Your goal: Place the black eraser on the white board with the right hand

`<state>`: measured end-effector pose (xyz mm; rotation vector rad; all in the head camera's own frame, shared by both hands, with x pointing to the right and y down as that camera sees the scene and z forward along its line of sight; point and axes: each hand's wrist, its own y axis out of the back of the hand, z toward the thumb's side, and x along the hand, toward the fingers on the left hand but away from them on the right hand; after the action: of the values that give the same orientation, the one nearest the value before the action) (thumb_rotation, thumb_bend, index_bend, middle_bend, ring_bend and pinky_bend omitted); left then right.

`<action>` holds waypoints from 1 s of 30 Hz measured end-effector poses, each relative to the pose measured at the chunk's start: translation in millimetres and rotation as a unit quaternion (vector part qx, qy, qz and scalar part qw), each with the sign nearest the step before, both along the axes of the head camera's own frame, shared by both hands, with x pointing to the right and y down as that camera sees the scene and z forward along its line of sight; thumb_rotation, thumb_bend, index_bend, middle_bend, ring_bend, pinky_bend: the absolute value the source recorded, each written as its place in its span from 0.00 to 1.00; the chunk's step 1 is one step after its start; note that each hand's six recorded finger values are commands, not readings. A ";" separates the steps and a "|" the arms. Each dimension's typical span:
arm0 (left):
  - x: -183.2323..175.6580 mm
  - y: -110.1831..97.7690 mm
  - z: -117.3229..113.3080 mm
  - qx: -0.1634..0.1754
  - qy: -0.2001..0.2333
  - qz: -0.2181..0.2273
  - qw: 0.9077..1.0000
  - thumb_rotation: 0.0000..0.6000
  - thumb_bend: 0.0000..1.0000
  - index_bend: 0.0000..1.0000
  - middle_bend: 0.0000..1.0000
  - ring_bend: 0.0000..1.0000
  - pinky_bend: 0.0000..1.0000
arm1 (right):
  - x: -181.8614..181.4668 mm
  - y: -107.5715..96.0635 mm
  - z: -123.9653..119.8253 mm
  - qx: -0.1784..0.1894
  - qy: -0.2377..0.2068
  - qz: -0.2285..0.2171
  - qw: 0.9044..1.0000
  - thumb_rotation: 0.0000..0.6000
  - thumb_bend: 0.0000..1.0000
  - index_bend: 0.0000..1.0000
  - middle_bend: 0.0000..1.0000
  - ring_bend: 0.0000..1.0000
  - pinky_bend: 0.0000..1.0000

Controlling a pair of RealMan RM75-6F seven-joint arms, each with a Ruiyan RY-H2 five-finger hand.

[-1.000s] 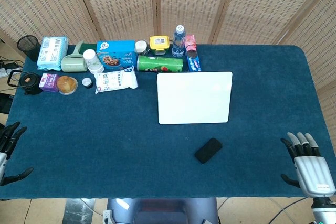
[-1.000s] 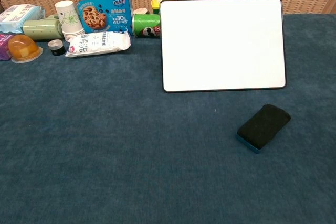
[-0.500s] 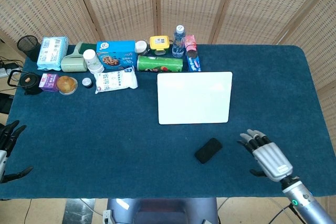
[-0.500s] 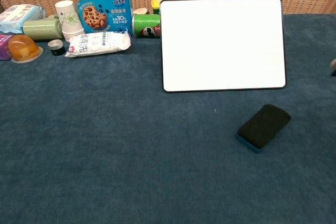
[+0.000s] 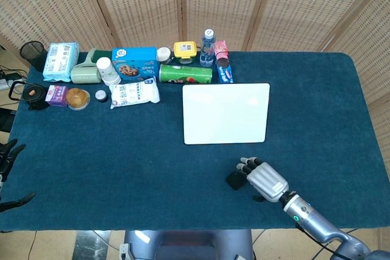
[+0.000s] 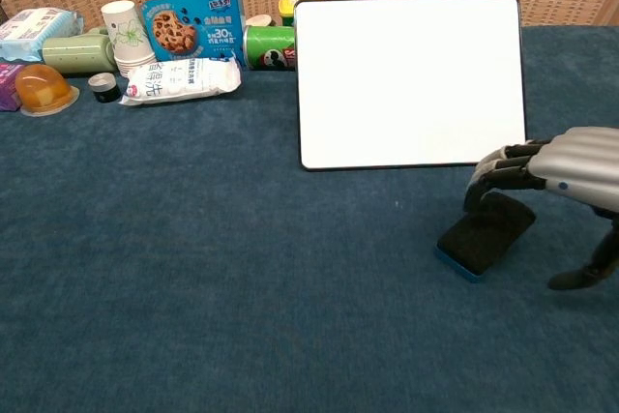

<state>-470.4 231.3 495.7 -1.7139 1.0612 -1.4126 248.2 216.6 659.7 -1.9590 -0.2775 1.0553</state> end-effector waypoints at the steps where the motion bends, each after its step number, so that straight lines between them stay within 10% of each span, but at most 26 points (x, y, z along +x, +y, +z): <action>1: -0.7 0.0 -0.5 0.000 0.001 -0.001 1.000 1.00 0.09 0.00 0.00 0.00 0.06 | -2.2 -1.1 3.8 0.002 0.004 -0.004 1.000 1.00 0.03 0.25 0.25 0.17 0.22; 30: -4.3 -1.8 -1.7 -0.002 0.009 -0.008 1.000 1.00 0.09 0.00 0.00 0.00 0.06 | -31.8 -14.4 17.0 0.094 -0.043 -0.020 0.994 1.00 0.15 0.63 0.57 0.42 0.50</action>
<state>-474.7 229.6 494.0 -1.7267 1.0844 -1.4131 216.4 202.3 676.7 -1.8347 -0.3703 0.8882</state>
